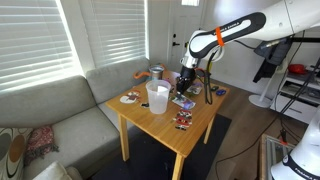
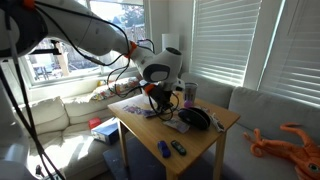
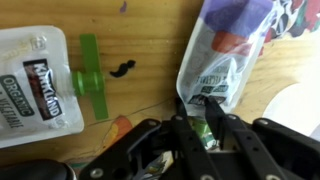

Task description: Pick up the clear cup and pour all its contents onto the table, put the clear cup back onto the table, pick up one of the sachets with a green lid and place it right way up on the table

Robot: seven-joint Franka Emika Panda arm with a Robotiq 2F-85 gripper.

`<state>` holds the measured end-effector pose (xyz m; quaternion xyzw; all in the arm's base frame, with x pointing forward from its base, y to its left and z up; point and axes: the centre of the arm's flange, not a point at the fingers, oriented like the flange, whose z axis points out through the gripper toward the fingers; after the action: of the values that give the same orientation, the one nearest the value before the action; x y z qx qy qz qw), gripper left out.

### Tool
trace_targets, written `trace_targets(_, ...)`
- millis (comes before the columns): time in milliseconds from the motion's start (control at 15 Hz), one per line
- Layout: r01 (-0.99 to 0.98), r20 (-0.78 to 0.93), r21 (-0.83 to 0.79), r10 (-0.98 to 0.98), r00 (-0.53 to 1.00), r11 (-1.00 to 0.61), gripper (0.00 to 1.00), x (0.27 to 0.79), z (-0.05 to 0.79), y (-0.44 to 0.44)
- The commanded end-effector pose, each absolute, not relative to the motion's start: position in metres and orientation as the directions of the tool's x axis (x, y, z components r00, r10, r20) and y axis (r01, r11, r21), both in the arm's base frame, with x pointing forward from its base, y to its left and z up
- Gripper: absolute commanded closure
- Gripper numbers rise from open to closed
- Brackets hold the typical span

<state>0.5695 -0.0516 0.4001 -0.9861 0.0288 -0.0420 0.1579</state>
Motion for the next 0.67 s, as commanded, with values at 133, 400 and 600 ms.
trace_targets(133,-0.035,0.106,-0.361,-0.078,0.991,-0.932,1.0,0.58,0.4,-0.047)
trace_targets(400,-0.008,0.112,-0.35,-0.05,0.992,-0.937,1.0,0.577,0.408,-0.048)
trace_targets(600,0.048,0.171,-0.333,-0.011,0.985,-0.942,1.0,0.573,0.428,-0.046)
